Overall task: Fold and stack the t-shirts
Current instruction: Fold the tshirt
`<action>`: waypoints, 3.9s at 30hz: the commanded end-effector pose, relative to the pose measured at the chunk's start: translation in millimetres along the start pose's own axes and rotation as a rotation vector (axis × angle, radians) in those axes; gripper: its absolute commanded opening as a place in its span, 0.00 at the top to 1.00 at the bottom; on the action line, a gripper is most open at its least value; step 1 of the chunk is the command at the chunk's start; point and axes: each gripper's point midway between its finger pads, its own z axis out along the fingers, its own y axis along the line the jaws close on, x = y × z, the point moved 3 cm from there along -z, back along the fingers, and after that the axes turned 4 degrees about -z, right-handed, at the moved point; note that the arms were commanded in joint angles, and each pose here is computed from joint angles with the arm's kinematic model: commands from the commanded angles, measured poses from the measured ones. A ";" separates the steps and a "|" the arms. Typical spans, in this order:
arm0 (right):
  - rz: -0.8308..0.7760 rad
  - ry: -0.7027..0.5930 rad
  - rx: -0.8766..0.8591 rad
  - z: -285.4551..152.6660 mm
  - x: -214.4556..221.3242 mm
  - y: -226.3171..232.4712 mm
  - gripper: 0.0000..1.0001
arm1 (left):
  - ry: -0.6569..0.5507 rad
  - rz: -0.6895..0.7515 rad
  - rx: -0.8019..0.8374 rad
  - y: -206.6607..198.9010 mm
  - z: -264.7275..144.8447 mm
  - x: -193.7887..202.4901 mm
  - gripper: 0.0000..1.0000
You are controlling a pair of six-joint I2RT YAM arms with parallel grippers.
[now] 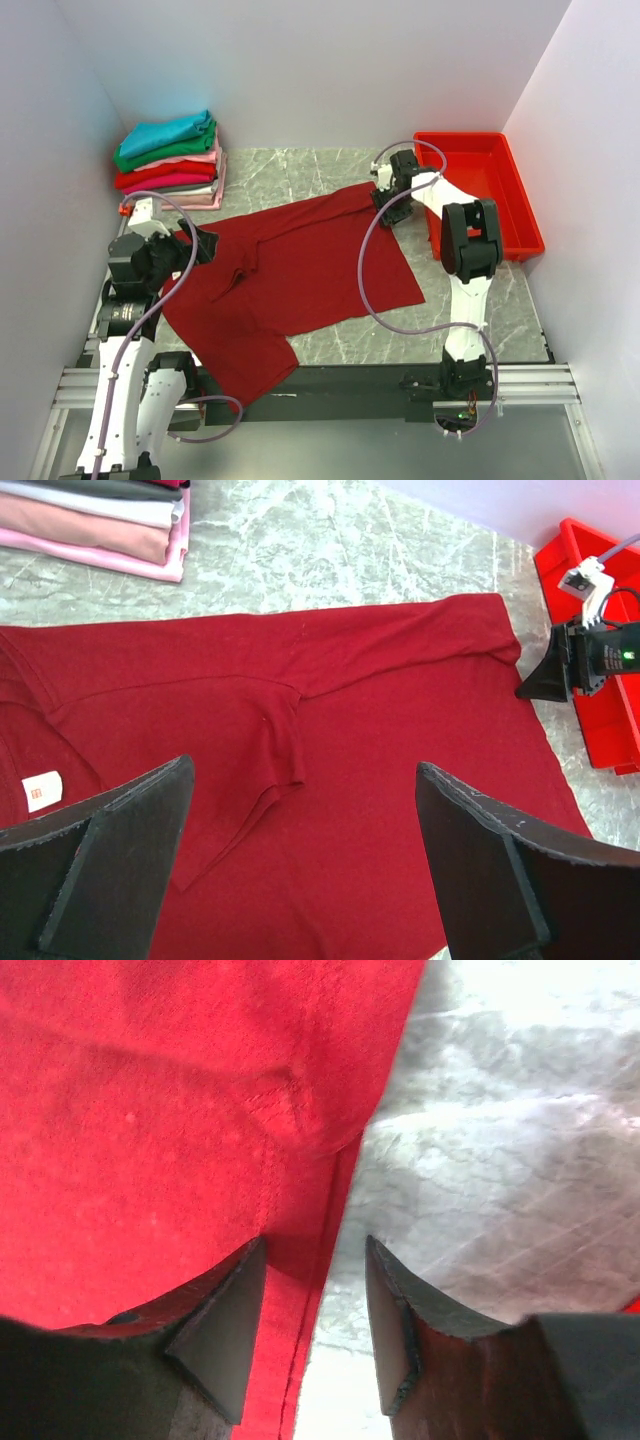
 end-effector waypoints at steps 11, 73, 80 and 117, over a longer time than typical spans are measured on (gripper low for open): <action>0.028 0.122 -0.150 -0.4 -1.7 14.5 0.72 | -0.070 0.048 0.068 -10.6 -6.4 -10.6 0.03; -0.623 -0.560 -0.520 -184.6 78.5 97.3 0.29 | 1.065 0.697 -0.108 -89.4 -122.5 312.0 0.57; -0.580 -0.561 -0.541 -184.2 83.0 91.8 0.29 | 1.048 0.749 -0.099 -97.1 -113.0 320.7 0.58; -0.912 -0.216 -0.366 -142.5 133.4 38.3 0.29 | 1.189 0.326 0.021 -82.6 -168.5 258.9 0.99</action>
